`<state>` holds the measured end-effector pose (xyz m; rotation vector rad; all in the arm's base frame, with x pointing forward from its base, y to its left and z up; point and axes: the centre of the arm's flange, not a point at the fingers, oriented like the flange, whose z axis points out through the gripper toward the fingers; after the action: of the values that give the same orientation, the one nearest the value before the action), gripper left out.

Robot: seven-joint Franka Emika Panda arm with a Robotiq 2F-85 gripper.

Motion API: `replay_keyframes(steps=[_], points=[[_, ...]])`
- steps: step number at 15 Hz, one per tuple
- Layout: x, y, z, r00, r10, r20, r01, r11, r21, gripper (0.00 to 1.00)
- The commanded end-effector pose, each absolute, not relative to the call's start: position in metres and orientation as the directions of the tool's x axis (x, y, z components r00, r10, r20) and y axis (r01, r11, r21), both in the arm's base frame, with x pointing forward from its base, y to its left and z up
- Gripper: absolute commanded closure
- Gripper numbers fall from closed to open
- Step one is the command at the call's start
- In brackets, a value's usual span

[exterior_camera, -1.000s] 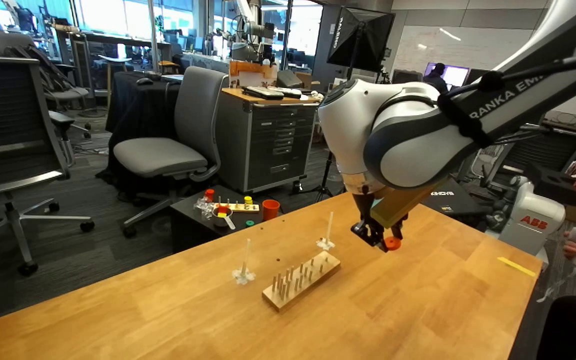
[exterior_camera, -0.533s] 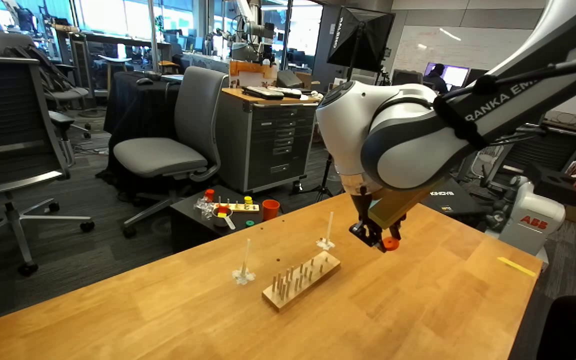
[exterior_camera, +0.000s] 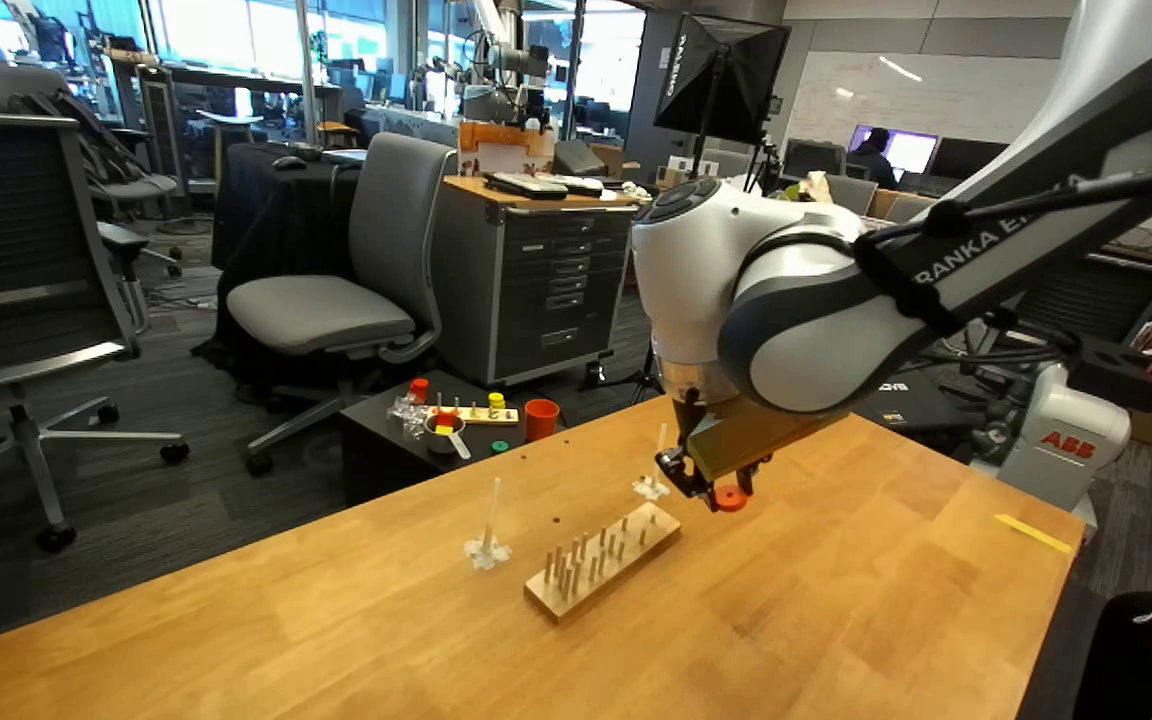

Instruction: Pick up the orange object and put it on the object

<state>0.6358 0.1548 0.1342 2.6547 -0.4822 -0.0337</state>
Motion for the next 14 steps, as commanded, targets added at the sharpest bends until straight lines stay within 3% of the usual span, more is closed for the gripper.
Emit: replay_keyframes(steps=[1, 8, 14], points=[[0.645, 0.166, 0.128, 0.891, -0.425, 0.157, -0.453, -0.818, 0.355, 0.83], [0.657, 0.177, 0.125, 0.822, -0.536, 0.194, -0.569, -0.785, 0.246, 0.83], [0.650, 0.191, 0.114, 0.950, -0.306, 0.058, -0.308, -0.897, 0.318, 0.83]])
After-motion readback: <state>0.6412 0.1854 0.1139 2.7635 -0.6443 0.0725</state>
